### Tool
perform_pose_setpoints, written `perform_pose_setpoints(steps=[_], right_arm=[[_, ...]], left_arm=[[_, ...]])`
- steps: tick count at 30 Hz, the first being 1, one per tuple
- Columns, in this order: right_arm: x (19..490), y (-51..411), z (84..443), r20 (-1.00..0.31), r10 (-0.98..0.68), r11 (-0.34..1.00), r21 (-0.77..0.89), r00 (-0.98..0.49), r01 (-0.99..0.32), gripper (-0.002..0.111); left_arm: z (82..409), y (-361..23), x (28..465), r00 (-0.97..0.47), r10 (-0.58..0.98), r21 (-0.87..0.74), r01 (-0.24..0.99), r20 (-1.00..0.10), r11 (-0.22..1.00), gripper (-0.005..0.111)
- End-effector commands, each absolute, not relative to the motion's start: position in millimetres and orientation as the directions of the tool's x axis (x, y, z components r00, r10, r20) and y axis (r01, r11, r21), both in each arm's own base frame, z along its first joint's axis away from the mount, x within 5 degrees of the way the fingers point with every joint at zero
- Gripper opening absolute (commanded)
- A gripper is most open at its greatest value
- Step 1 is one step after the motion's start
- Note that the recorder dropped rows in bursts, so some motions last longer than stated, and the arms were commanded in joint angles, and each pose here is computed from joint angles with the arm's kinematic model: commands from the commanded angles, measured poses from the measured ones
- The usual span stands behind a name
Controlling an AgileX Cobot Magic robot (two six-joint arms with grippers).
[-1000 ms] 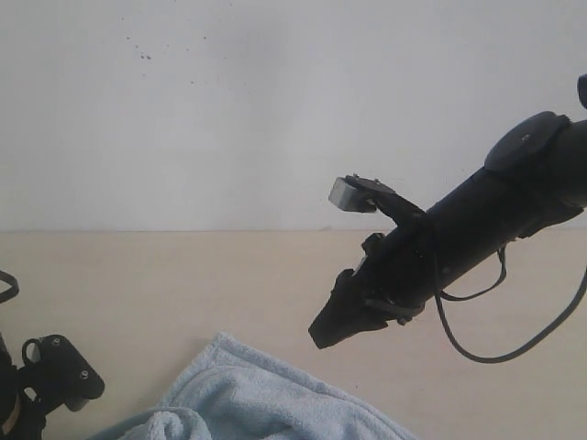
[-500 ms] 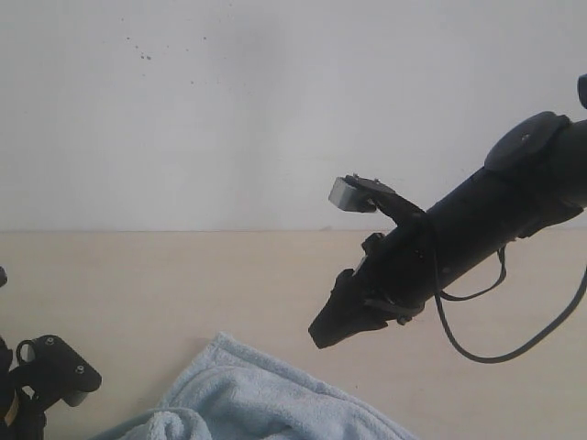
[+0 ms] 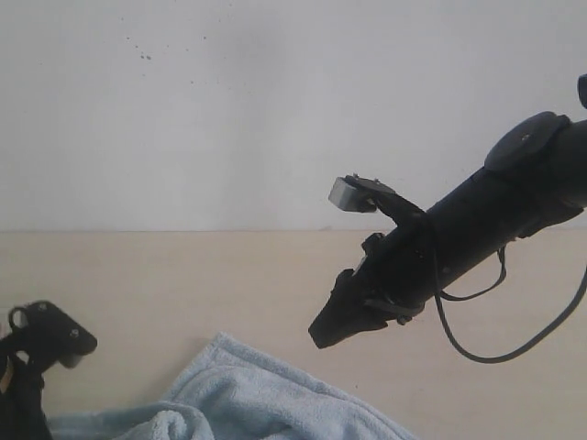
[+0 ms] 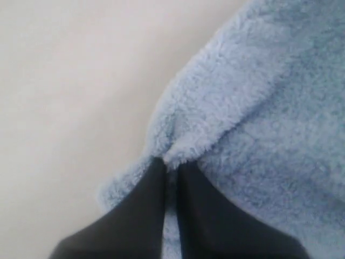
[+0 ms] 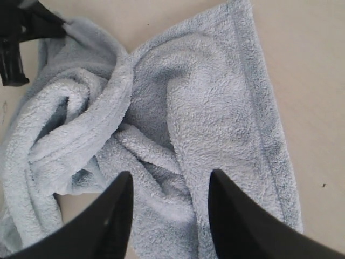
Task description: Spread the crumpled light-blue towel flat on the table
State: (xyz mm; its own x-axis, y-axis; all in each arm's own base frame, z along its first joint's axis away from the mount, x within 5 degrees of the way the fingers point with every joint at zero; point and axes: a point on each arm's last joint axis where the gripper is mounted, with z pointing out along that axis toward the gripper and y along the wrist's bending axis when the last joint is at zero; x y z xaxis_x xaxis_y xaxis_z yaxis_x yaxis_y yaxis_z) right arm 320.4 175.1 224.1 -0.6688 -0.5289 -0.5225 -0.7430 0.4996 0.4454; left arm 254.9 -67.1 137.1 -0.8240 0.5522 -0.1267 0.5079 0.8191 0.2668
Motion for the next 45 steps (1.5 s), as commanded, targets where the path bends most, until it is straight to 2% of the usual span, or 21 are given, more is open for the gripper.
perform_pose_setpoints(steps=[1,7,13,16,22,31,40,45], right_arm=[[319.1,175.7,229.7,-0.54,-0.534,0.488,0.432,-0.651,-0.759,0.043],[317.9,177.4,229.7,-0.539,-0.538,0.482,0.433,-0.648,-0.761,0.043],[316.4,181.8,229.7,-0.544,-0.543,0.478,0.427,-0.64,-0.768,0.043],[316.5,181.8,229.7,-0.541,-0.54,0.481,0.429,-0.644,-0.764,0.043],[311.1,188.9,228.9,-0.531,-0.562,0.458,0.439,-0.634,-0.773,0.043],[292.5,223.0,201.6,-0.461,-0.687,0.372,0.44,-0.561,-0.817,0.043],[286.3,234.7,166.9,-0.359,-0.74,0.348,0.518,-0.568,-0.781,0.043],[277.1,236.9,166.6,-0.315,-0.759,0.31,0.594,-0.57,-0.742,0.043]], left_arm=[[198.8,-63.1,246.5,-0.769,0.527,0.311,0.433,-0.362,0.846,0.006],[271.1,-48.3,209.5,-0.657,0.479,0.345,0.333,-0.582,0.877,0.006],[324.5,-25.7,152.3,-0.496,0.504,0.422,0.277,-0.707,0.863,0.006],[341.1,-15.1,127.3,-0.408,0.551,0.489,0.253,-0.728,0.835,0.006],[350.6,1.4,95.5,-0.372,0.611,0.577,0.213,-0.698,0.789,0.006],[355.4,5.9,84.0,-0.335,0.606,0.582,0.182,-0.721,0.793,0.006],[348.6,-8.6,84.4,-0.325,0.58,0.49,0.322,-0.747,0.81,0.006],[345.4,-11.6,92.0,-0.347,0.592,0.489,0.343,-0.727,0.802,0.006]])
